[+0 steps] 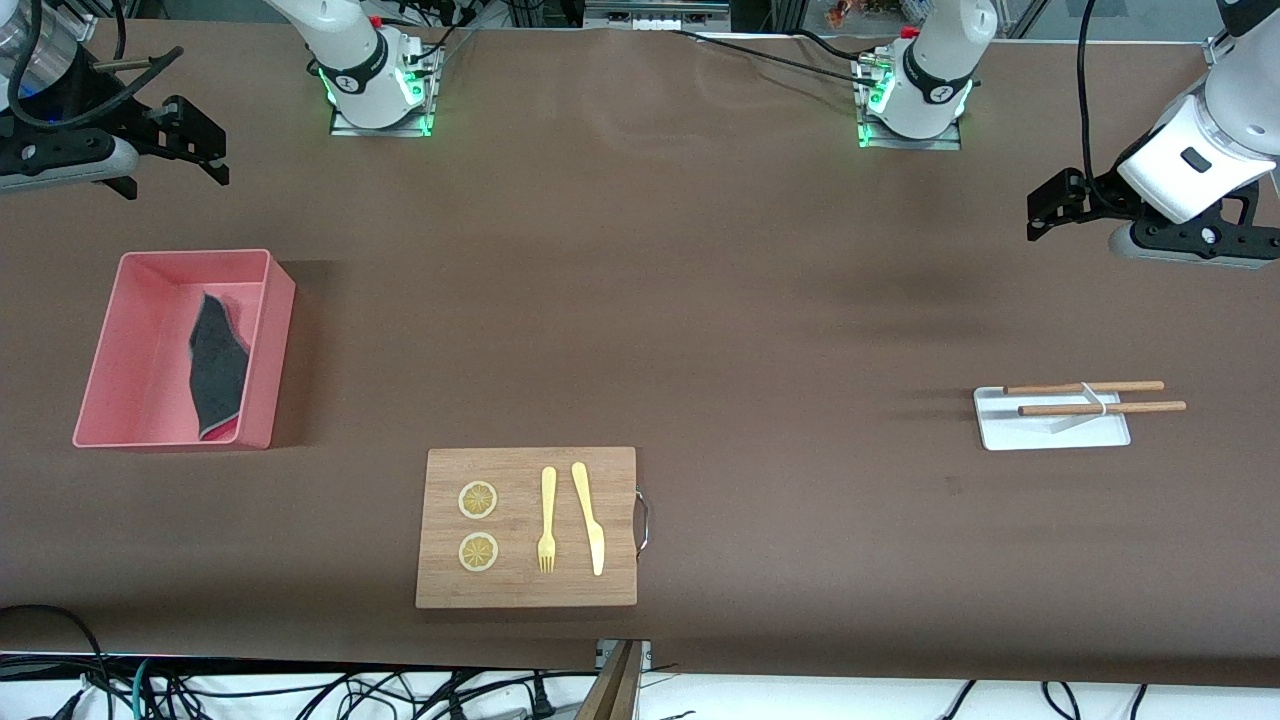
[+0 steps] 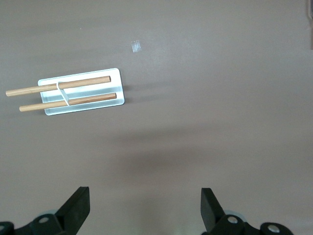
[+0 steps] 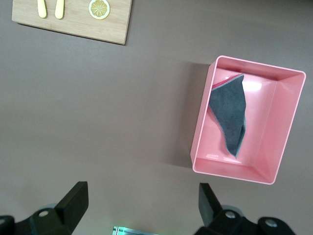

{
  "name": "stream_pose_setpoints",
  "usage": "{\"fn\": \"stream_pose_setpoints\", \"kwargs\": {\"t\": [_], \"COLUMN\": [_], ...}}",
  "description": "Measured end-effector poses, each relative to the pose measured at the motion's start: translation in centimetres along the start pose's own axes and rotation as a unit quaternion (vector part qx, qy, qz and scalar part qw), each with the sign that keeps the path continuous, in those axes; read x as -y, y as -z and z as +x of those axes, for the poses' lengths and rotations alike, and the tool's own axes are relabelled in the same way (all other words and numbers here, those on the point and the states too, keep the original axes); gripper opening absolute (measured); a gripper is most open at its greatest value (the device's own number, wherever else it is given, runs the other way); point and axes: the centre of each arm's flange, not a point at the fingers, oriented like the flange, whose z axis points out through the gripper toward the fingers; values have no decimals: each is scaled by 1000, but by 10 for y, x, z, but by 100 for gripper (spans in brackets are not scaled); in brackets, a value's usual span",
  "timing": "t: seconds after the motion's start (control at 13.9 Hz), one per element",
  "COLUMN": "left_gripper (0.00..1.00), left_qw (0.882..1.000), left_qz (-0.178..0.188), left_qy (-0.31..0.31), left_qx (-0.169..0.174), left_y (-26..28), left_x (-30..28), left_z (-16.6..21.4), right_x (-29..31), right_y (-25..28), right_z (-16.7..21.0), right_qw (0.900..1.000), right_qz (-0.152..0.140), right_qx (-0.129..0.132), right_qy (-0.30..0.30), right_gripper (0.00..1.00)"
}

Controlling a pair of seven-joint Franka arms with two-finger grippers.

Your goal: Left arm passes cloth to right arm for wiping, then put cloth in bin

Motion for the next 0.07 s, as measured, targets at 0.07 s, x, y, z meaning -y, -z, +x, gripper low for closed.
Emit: {"fn": "stream_pose_setpoints", "kwargs": {"t": [0.07], "left_gripper": [100], "left_qw": [1000], "left_qz": [0], "left_qy": [0], "left_qx": [0], "left_y": [0], "left_x": [0], "left_z": [0], "right_x": [1], "right_y": [0], "right_z": [0], "right_qw": [1000], "right_qz": [3], "right_qx": [0], "right_qy": [0], "right_gripper": [100]}}
